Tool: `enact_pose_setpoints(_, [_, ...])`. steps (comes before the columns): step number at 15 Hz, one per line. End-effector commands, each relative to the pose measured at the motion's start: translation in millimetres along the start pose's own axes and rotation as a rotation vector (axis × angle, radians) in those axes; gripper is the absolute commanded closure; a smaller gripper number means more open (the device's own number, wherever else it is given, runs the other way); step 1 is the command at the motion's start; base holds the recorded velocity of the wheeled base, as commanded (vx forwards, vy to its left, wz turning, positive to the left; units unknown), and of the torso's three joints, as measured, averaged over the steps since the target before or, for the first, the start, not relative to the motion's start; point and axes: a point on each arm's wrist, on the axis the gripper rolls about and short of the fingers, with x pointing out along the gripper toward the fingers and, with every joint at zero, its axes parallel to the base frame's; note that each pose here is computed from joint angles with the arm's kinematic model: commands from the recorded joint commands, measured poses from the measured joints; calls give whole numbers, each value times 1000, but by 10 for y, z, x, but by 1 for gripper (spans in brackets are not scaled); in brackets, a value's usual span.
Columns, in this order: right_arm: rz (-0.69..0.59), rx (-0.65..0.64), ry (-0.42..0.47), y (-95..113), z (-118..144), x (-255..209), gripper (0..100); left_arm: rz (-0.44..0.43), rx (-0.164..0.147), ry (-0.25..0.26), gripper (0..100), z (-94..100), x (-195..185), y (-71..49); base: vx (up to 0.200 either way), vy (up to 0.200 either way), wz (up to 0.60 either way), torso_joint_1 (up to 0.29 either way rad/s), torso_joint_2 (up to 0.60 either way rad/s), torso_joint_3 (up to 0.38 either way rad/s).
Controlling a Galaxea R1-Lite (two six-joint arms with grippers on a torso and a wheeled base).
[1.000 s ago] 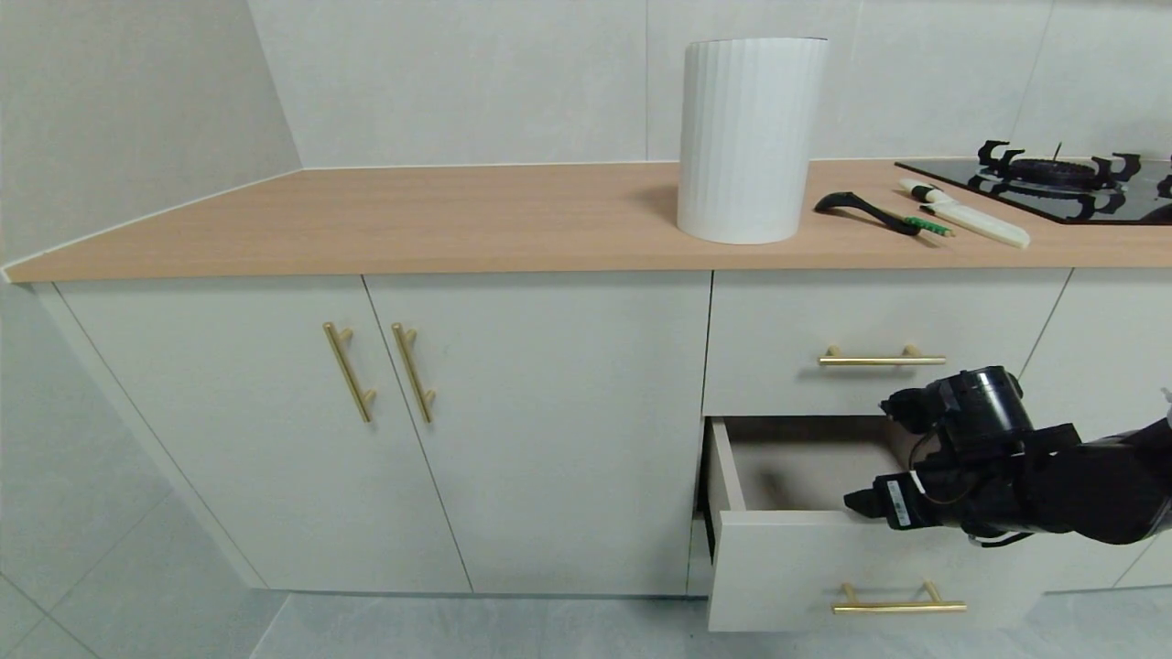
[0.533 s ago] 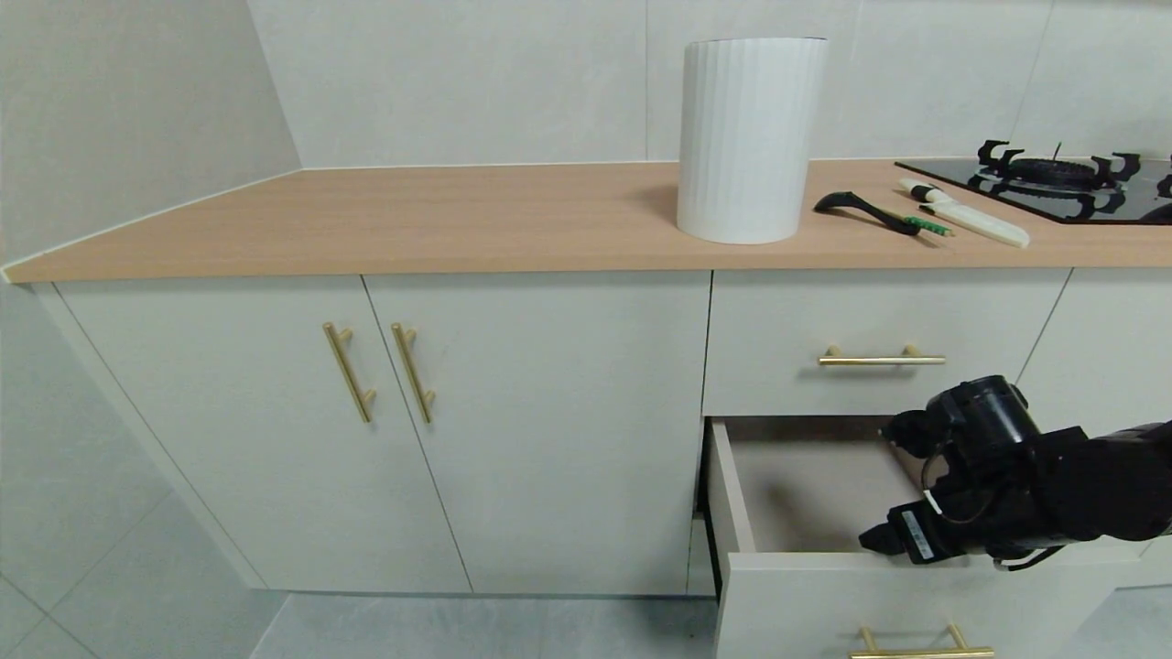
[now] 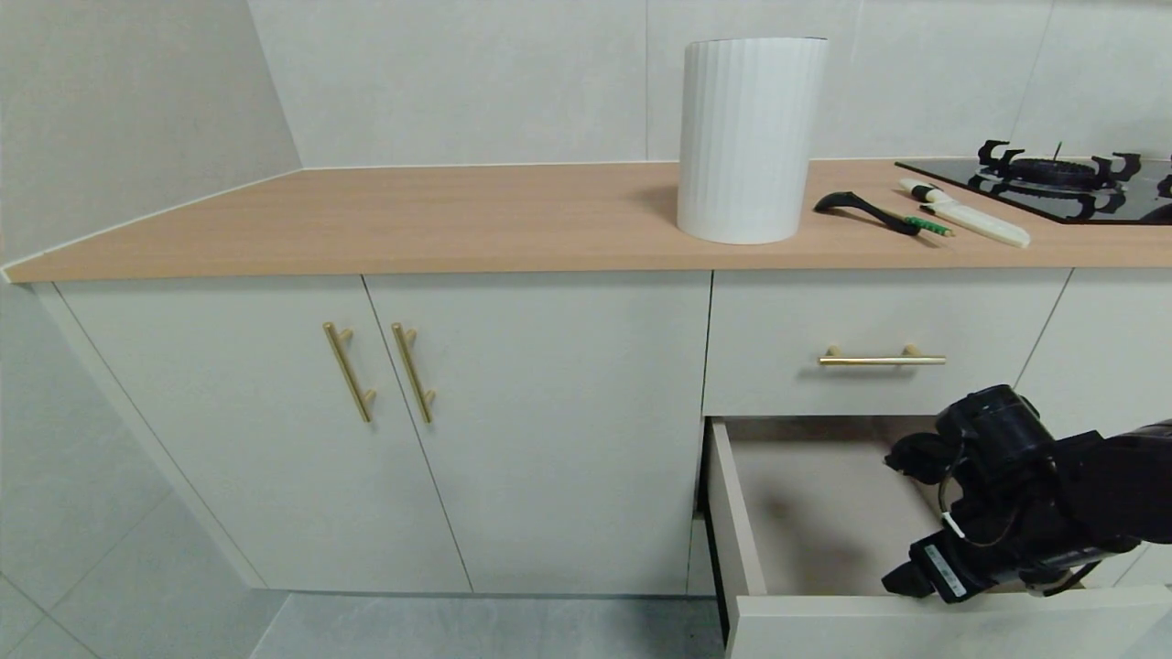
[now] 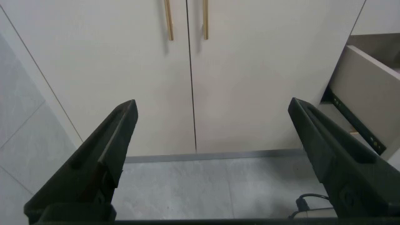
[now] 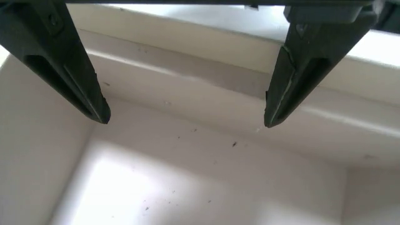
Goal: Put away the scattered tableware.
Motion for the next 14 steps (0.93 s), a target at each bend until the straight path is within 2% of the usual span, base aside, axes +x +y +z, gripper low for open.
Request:
enact_pose_setpoints(1, [11, -33, 14, 50, -43, -96, 0, 0, 0, 0, 0, 0, 0, 0, 0, 0, 0, 0, 0, 0])
enact_pose_setpoints(7, [41, -162, 179, 214, -246, -190, 0, 0, 0, 0, 0, 0, 0, 0, 0, 0, 0, 0, 0, 0])
enact_pose_setpoints(11, [51, -220, 228, 277, -341, -217, 0, 0, 0, 0, 0, 0, 0, 0, 0, 0, 0, 0, 0, 0])
enact_pose_setpoints(14, [41, -227, 226, 282, -336, -215, 0, 0, 0, 0, 0, 0, 0, 0, 0, 0, 0, 0, 0, 0])
